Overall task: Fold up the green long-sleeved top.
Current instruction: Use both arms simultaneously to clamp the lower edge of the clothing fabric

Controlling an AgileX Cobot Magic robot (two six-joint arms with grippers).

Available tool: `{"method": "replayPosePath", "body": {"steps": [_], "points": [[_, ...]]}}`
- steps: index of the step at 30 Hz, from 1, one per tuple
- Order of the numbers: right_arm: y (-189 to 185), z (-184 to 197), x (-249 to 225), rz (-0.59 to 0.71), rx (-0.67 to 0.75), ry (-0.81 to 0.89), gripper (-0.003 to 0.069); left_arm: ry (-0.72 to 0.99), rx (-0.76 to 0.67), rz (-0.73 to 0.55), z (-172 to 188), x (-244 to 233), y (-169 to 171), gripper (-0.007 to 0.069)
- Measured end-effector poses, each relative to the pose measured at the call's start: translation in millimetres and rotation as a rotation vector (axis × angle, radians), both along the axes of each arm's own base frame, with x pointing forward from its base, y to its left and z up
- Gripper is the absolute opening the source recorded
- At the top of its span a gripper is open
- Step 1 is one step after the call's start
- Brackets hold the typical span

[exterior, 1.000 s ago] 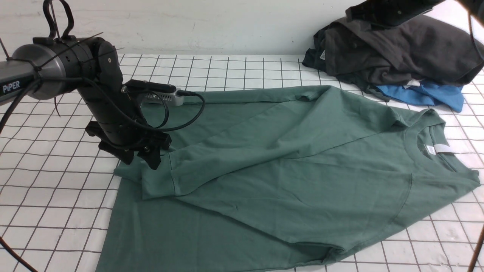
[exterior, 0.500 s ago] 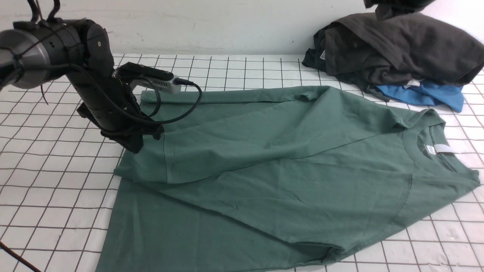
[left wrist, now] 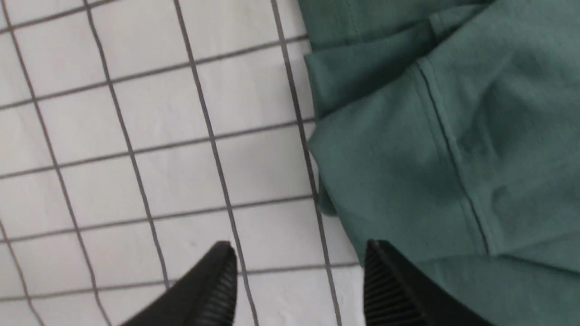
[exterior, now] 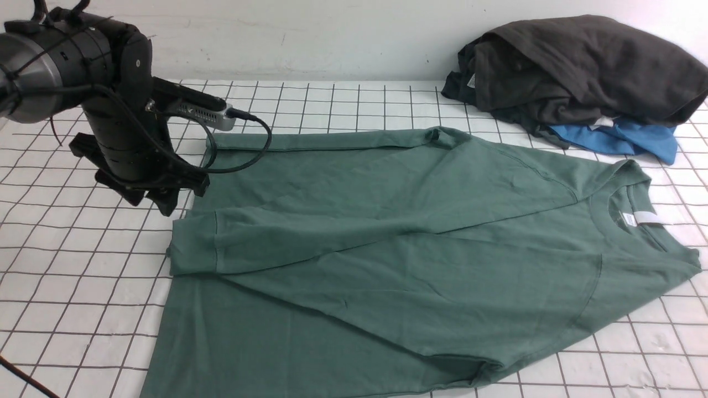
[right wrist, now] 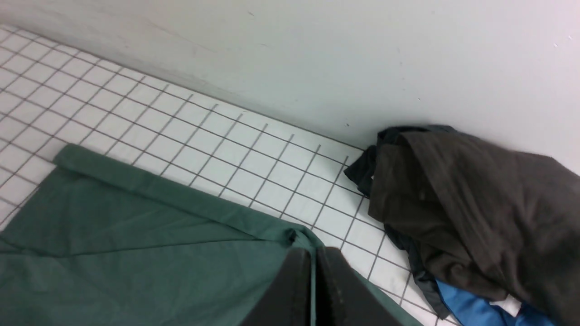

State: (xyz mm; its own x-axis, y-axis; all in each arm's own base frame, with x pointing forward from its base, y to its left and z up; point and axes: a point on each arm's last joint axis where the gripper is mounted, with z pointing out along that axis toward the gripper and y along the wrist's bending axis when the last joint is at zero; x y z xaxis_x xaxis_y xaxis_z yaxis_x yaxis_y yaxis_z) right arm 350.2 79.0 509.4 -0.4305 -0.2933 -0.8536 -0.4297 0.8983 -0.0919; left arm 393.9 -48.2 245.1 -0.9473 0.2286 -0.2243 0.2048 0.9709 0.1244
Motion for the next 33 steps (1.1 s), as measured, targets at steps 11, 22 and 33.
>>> {"method": "replayPosePath", "body": {"steps": [11,22,33], "points": [[34.8,-57.6,-46.5,0.334,-0.156,0.162,0.0010,0.282,0.038,-0.748,-21.5,-120.7,-81.8,0.0459],[28.6,-172.8,-93.7,0.476,-0.189,0.408,0.0010,0.300,0.196,-0.933,-89.4,-149.4,-60.4,0.0385],[27.6,-163.0,-104.2,0.476,-0.159,0.344,0.0010,0.307,0.113,-0.902,-97.0,-156.8,-64.4,0.0328]]}}
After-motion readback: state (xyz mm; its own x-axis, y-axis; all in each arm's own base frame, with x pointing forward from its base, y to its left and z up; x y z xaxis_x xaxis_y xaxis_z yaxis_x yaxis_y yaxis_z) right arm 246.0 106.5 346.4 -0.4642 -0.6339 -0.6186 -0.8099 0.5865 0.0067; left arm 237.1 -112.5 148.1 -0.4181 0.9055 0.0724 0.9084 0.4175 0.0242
